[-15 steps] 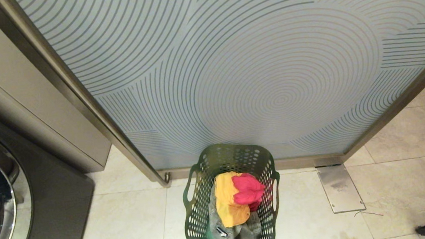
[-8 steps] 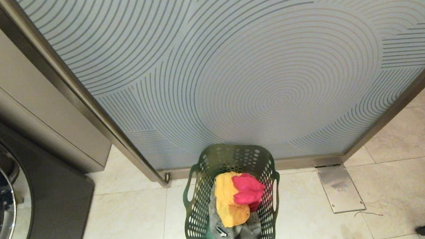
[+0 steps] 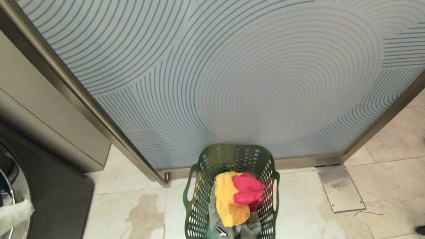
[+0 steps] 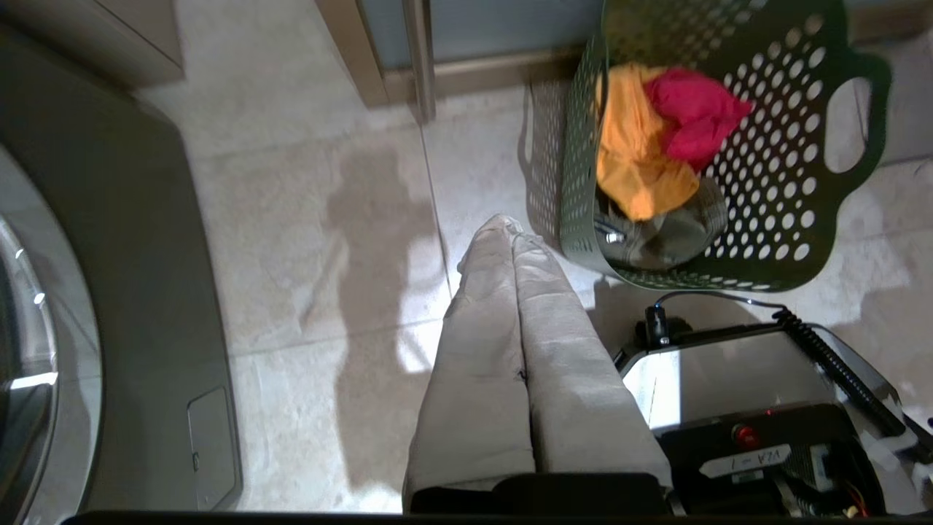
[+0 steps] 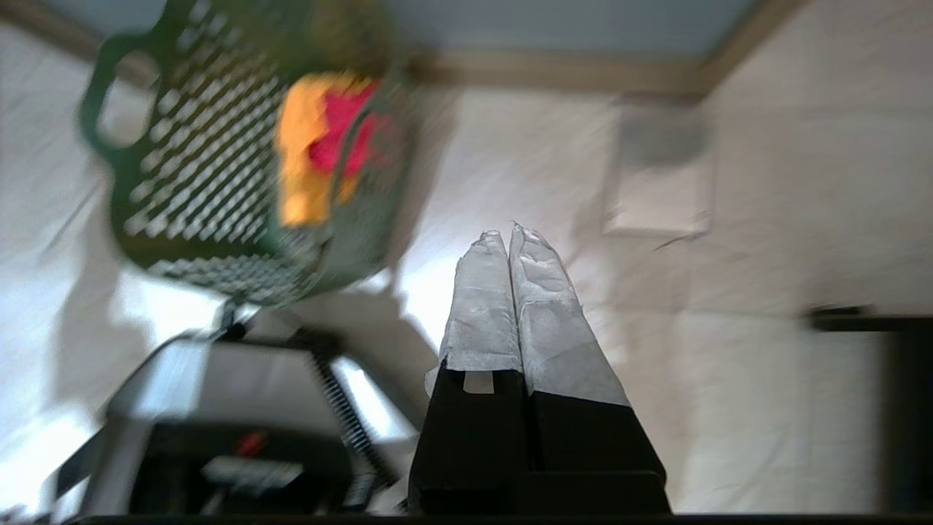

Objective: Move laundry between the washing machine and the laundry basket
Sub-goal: Pick up the clothes basket and put it beside the washing machine

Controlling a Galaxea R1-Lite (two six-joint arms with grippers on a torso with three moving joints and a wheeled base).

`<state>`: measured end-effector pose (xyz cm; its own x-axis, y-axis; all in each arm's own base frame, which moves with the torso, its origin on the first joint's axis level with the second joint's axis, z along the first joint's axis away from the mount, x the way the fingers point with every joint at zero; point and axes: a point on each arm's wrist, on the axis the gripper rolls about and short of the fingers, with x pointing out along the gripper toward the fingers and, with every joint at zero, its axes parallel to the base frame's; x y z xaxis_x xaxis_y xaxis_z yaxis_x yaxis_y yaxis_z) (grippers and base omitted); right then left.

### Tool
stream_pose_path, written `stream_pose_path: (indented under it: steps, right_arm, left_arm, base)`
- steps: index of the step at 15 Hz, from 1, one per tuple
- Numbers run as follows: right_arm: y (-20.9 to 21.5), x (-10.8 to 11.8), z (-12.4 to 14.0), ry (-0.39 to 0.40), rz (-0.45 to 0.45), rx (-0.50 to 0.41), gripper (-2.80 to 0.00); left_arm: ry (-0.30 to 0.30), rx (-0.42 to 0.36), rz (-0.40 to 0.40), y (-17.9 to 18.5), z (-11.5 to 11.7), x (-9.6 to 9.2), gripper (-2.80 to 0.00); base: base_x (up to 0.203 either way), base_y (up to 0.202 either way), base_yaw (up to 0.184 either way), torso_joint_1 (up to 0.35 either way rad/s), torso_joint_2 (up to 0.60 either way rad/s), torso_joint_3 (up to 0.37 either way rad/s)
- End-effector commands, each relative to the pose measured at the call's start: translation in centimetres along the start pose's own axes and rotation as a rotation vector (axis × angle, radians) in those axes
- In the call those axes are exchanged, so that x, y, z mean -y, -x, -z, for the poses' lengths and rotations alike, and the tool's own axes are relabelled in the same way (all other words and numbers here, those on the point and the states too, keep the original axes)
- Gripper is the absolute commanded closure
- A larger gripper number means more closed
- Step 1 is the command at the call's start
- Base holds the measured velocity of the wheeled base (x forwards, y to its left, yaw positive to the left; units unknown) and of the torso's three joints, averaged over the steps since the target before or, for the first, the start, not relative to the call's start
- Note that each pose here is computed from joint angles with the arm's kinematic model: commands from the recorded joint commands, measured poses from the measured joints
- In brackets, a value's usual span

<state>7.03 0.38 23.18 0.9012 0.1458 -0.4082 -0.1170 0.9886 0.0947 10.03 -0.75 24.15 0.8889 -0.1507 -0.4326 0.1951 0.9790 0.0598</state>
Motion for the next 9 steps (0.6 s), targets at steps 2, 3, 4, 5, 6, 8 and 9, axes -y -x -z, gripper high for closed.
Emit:
stream_pose_path:
  steps: [2, 3, 4, 5, 6, 8, 9]
  right_arm:
    - [-10.7, 0.7, -2.0, -0.097, -0.024, -0.250, 0.00]
    - [-13.2, 0.8, -2.4, -0.129, -0.005, -0.251, 0.00]
    - [-15.8, 1.0, -2.7, -0.164, 0.009, -0.243, 0.00]
    - [-18.1, 1.0, -2.8, -0.190, 0.014, -0.239, 0.00]
    - [-19.9, 0.8, -2.9, -0.207, 0.005, -0.232, 0.00]
    - [-22.0, -0.3, -3.1, -0.226, -0.045, -0.228, -0.75]
    - [-22.7, -1.1, -3.0, -0.242, -0.066, -0.240, -2.80]
  left_arm:
    - [0.012, -0.240, 0.049, -9.8, -2.7, -1.0, 0.00]
    - [-0.002, -0.259, 0.073, -11.6, -3.0, -0.6, 0.00]
    - [-0.022, -0.271, 0.097, -13.2, -3.3, 0.1, 0.00]
    - [-0.047, -0.280, 0.114, -14.5, -3.5, 1.2, -1.17]
    - [-0.071, -0.294, 0.123, -15.4, -3.4, 2.2, -2.80]
    - [-0.066, -0.311, 0.133, -16.6, -3.5, 3.4, -2.80]
    - [-0.048, -0.320, 0.137, -17.2, -3.5, 3.7, -2.80]
  base:
    - [0.000, 0.000, 0.000, 0.000, 0.00, 0.000]
    - [0.000, 0.000, 0.000, 0.000, 0.00, 0.000]
    - [0.000, 0.000, 0.000, 0.000, 0.00, 0.000]
    - [0.000, 0.000, 0.000, 0.000, 0.00, 0.000]
    - [0.000, 0.000, 0.000, 0.000, 0.00, 0.000]
    - [0.000, 0.000, 0.000, 0.000, 0.00, 0.000]
    - [0.000, 0.000, 0.000, 0.000, 0.00, 0.000]
